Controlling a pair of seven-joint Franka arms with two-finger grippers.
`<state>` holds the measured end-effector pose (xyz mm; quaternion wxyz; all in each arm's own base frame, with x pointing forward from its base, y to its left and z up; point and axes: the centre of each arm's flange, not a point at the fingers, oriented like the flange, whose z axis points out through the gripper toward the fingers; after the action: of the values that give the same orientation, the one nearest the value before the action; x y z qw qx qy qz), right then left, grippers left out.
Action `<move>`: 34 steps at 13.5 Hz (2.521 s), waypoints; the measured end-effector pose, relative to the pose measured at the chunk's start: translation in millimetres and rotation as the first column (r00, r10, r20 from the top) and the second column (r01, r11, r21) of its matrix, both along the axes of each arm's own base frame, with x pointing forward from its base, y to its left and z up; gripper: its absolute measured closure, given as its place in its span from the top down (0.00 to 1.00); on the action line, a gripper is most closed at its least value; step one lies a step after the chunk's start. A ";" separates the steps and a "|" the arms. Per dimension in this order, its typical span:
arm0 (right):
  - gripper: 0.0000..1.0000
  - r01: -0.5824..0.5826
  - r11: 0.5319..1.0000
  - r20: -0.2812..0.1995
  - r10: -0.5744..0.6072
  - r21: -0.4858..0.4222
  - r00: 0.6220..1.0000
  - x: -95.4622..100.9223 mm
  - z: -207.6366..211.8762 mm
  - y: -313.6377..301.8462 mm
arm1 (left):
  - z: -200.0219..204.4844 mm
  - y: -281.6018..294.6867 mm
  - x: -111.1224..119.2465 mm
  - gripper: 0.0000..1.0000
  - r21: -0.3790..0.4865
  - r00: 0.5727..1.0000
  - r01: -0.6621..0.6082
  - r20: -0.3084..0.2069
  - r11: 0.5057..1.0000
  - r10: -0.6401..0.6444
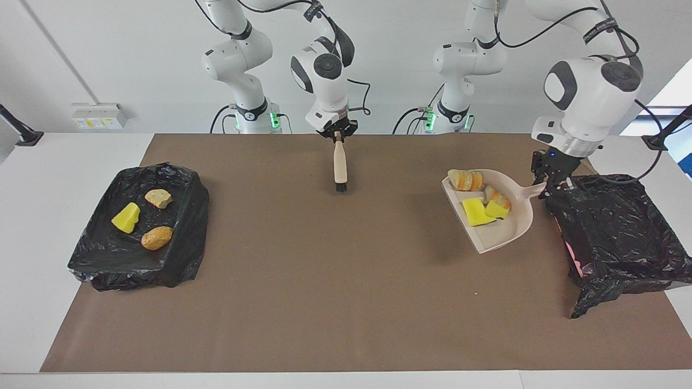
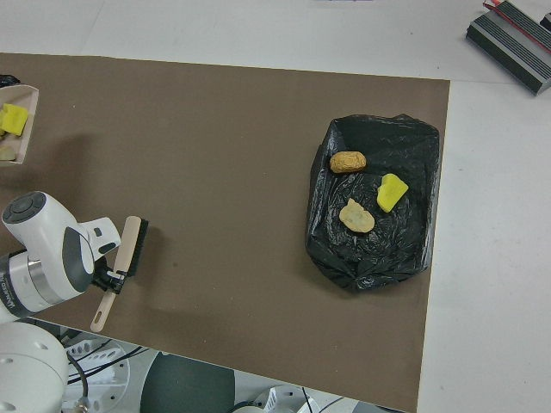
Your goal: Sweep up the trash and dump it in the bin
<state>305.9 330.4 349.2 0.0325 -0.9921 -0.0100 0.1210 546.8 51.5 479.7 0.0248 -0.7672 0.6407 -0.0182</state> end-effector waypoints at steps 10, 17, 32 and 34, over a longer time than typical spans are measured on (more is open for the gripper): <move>0.25 0.008 1.000 -0.004 -0.008 -0.010 1.000 -10.6 -18.1 14.5 | 42.9 149.5 -11.1 0.32 -0.018 0.993 -0.108 0.051 0.994 0.109; 0.47 0.014 1.000 -0.009 -0.015 -0.014 1.000 -8.3 -21.2 12.7 | 63.6 263.7 10.3 0.32 0.134 0.995 -0.092 0.052 0.987 0.086; 1.00 0.178 0.984 0.233 -0.181 0.033 0.956 163.2 65.4 -77.7 | 63.5 265.6 68.9 0.32 0.713 0.983 0.183 -0.144 0.677 -0.114; 1.00 0.157 0.988 0.285 -0.148 -0.008 0.947 178.5 84.6 -85.4 | 66.3 261.8 71.0 0.32 0.747 0.986 0.168 -0.139 0.643 -0.096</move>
<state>484.3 245.0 433.8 0.0247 -0.9973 0.0640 -0.0248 617.8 313.3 546.0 0.3127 -0.6383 0.6445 0.2818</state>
